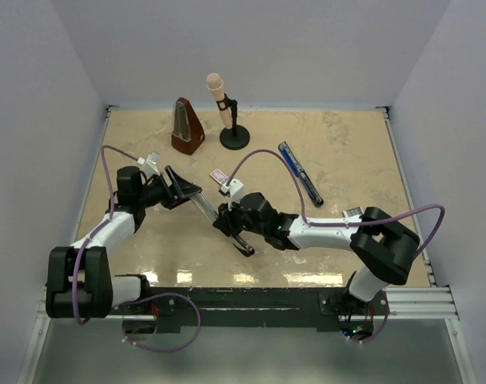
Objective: Unload the staples from the stapler
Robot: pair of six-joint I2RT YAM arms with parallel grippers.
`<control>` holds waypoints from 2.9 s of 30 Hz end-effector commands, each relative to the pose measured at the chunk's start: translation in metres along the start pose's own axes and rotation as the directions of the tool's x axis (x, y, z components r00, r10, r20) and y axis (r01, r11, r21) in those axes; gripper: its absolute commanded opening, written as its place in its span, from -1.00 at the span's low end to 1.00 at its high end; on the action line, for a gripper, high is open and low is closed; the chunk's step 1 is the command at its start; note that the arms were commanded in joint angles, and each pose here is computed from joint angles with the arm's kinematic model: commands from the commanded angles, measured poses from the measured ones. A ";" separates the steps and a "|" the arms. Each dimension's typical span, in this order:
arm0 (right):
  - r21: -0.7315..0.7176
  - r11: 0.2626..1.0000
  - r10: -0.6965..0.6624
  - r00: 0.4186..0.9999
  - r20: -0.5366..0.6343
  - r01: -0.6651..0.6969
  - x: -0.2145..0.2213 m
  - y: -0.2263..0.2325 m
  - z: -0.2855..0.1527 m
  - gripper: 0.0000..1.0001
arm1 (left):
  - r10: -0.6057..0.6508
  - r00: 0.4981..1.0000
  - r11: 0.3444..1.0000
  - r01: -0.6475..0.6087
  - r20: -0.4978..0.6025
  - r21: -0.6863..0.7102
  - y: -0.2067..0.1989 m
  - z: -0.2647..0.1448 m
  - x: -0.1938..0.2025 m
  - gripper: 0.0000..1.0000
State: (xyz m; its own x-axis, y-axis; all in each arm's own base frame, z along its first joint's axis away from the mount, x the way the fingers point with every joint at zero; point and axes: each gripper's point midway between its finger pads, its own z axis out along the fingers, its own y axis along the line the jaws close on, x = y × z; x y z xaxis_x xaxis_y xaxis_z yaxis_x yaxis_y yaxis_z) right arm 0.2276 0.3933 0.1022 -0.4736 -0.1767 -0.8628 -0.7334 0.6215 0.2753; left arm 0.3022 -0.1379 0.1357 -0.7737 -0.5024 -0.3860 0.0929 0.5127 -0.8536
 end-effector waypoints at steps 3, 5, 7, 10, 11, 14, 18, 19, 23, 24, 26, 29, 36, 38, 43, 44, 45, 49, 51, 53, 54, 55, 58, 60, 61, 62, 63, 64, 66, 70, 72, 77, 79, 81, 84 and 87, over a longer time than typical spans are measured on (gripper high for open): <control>-0.079 0.996 0.041 0.986 0.162 -0.028 -0.050 0.021 0.004 -1.00 | -0.006 1.000 1.000 0.006 0.000 -0.006 0.003 0.015 0.006 0.38; -0.081 0.996 0.049 0.986 0.161 -0.036 -0.047 0.020 0.006 -1.00 | -0.011 1.000 1.000 0.011 -0.006 -0.007 0.004 0.017 0.008 0.19; -0.081 0.996 0.056 0.986 0.158 -0.044 -0.042 0.019 0.008 -1.00 | -0.015 1.000 1.000 0.015 -0.005 -0.017 0.005 0.018 0.008 -0.06; -0.075 0.995 0.075 0.987 0.142 -0.065 -0.034 0.017 0.013 -1.00 | -0.025 1.000 0.999 0.025 0.000 -0.024 0.005 0.018 0.007 -0.48; -0.070 0.995 0.080 0.988 0.129 -0.071 -0.028 0.015 0.016 -1.00 | -0.029 1.000 0.999 0.029 0.001 -0.029 0.005 0.018 0.007 -0.62; -0.072 0.993 0.099 0.988 0.118 -0.091 -0.019 0.014 0.017 -0.61 | -0.049 0.999 0.996 0.050 0.011 -0.068 0.008 0.018 0.002 -1.00; -0.065 0.993 0.103 0.990 0.099 -0.097 -0.005 0.009 0.011 -0.28 | -0.063 0.998 0.979 0.067 0.024 -0.192 0.020 0.015 -0.005 -1.00; -0.065 0.993 0.101 0.990 0.101 -0.095 -0.005 0.009 0.010 -0.18 | -0.023 0.998 0.974 0.035 0.059 -0.222 0.020 0.015 -0.019 -1.00; -0.062 0.991 0.126 0.988 0.087 -0.121 0.008 0.006 0.006 -0.13 | -0.007 0.998 0.931 0.028 0.059 -0.363 0.029 0.007 -0.029 -1.00; -0.081 0.989 0.134 0.988 0.079 -0.127 0.015 0.007 0.004 -0.13 | -0.016 0.998 0.910 0.037 0.056 -0.413 0.035 0.003 -0.027 -1.00; -0.102 0.984 0.154 0.986 0.059 -0.148 0.025 0.010 0.004 -0.13 | -0.006 0.998 0.898 0.036 0.069 -0.439 0.031 0.002 -0.036 -1.00; -0.133 0.977 0.176 0.984 0.037 -0.169 0.037 0.013 0.004 -0.13 | 0.000 0.997 0.870 0.041 0.083 -0.492 0.027 0.000 -0.044 -1.00; -0.205 0.953 0.230 0.973 0.022 -0.221 0.046 0.031 0.002 -0.15 | -0.088 0.996 0.609 0.080 0.033 -0.789 0.051 -0.011 -0.040 -1.00; -0.237 0.943 0.242 0.970 0.011 -0.232 0.048 0.042 0.003 -0.16 | -0.103 0.992 0.547 0.112 0.066 -0.829 0.050 -0.008 -0.046 -1.00; -0.236 0.935 0.274 0.962 -0.002 -0.266 0.052 0.045 0.005 -0.20 | -0.220 0.970 0.375 0.187 0.109 -0.908 0.065 -0.003 -0.029 -1.00; -0.231 0.935 0.277 0.961 -0.004 -0.270 0.054 0.044 0.004 -0.21 | -0.240 0.964 0.350 0.197 0.115 -0.916 0.068 -0.002 -0.025 -1.00; -0.228 0.934 0.281 0.960 -0.007 -0.275 0.054 0.044 0.004 -0.21 | -0.267 0.957 0.303 0.191 0.110 -0.934 0.072 -0.006 -0.017 -1.00; -0.210 0.933 0.292 0.956 -0.024 -0.290 0.058 0.042 0.004 -0.22 | -0.280 0.946 0.152 0.210 0.162 -0.966 0.082 -0.005 -0.017 -1.00; -0.197 0.935 0.293 0.955 -0.035 -0.294 0.061 0.040 0.005 -0.22 | -0.253 0.946 0.094 0.234 0.204 -0.968 0.080 -0.009 -0.023 -1.00; -0.194 0.935 0.292 0.955 -0.048 -0.296 0.064 0.040 0.006 -0.21 | -0.232 0.944 0.059 0.252 0.233 -0.966 0.081 -0.012 -0.027 -1.00; -0.198 0.935 0.290 0.955 -0.056 -0.296 0.065 0.042 0.007 -0.21 | -0.221 0.940 0.049 0.278 0.261 -0.959 0.081 -0.012 -0.029 -1.00; -0.191 0.936 0.289 0.955 -0.068 -0.296 0.069 0.040 0.009 -0.20 | -0.218 0.937 0.047 0.289 0.273 -0.956 0.081 -0.012 -0.030 -1.00; -0.195 0.934 0.287 0.953 -0.093 -0.300 0.072 0.043 0.013 -0.16 | -0.233 0.923 0.031 0.322 0.307 -0.946 0.083 -0.009 -0.027 -1.00; -0.195 0.933 0.285 0.952 -0.111 -0.302 0.076 0.043 0.017 -0.11 | -0.244 0.915 0.020 0.335 0.320 -0.942 0.085 -0.007 -0.025 -1.00; -0.193 0.934 0.283 0.952 -0.118 -0.302 0.077 0.044 0.018 -0.10 | -0.254 0.914 0.011 0.331 0.317 -0.944 0.088 -0.004 -0.022 -1.00; -0.192 0.934 0.280 0.952 -0.122 -0.300 0.077 0.044 0.021 -0.08 | -0.268 0.909 0.007 0.332 0.318 -0.943 0.090 -0.003 -0.021 -1.00; -0.191 0.936 0.272 0.952 -0.138 -0.295 0.081 0.045 0.021 -0.05 | -0.288 0.902 0.011 0.339 0.322 -0.941 0.088 0.000 -0.019 -1.00; -0.193 0.936 0.270 0.953 -0.140 -0.294 0.080 0.045 0.023 0.01 | -0.292 0.898 0.000 0.344 0.329 -0.939 0.091 0.002 -0.018 -1.00; -0.184 0.938 0.268 0.951 -0.158 -0.295 0.083 0.045 0.026 0.07 | -0.285 0.887 -0.023 0.372 0.363 -0.928 0.094 0.003 -0.017 -1.00; -0.157 0.943 0.263 0.947 -0.186 -0.293 0.089 0.042 0.030 0.10 | -0.295 0.872 -0.063 0.390 0.390 -0.919 0.104 0.007 -0.012 -1.00; -0.140 0.947 0.262 0.946 -0.188 -0.290 0.089 0.040 0.032 -0.14 | -0.303 0.873 -0.068 0.380 0.382 -0.923 0.107 0.010 -0.010 -1.00; -0.167 0.943 0.258 0.951 -0.171 -0.286 0.078 0.045 0.028 -0.80 | -0.305 0.871 -0.080 0.380 0.386 -0.921 0.110 0.007 -0.009 -1.00; -0.178 0.944 0.251 0.955 -0.158 -0.277 0.073 0.047 0.027 -0.79 | -0.291 0.885 -0.052 0.365 0.363 -0.930 0.105 0.006 -0.016 -1.00; -0.192 0.944 0.241 0.958 -0.155 -0.269 0.072 0.048 0.024 -0.64 | -0.276 0.899 -0.015 0.348 0.339 -0.937 0.097 0.003 -0.022 -1.00; -0.195 0.949 0.225 0.965 -0.137 -0.249 0.067 0.046 0.020 -0.44 | -0.263 0.914 0.037 0.329 0.308 -0.944 0.084 -0.004 -0.028 -1.00; -0.209 0.950 0.208 0.970 -0.124 -0.230 0.057 0.048 0.016 -0.29 | -0.253 0.930 0.089 0.299 0.269 -0.950 0.072 -0.014 -0.030 -1.00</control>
State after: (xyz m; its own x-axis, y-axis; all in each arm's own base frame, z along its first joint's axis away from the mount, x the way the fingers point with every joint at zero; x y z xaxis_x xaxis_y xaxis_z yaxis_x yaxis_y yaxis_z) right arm 0.1769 0.4210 0.0319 -0.7251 -0.1229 -0.6776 -0.6224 0.5381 0.5684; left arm 0.2986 -0.0679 0.0506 -0.5731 -0.8010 -0.1732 -0.7986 0.4985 0.3374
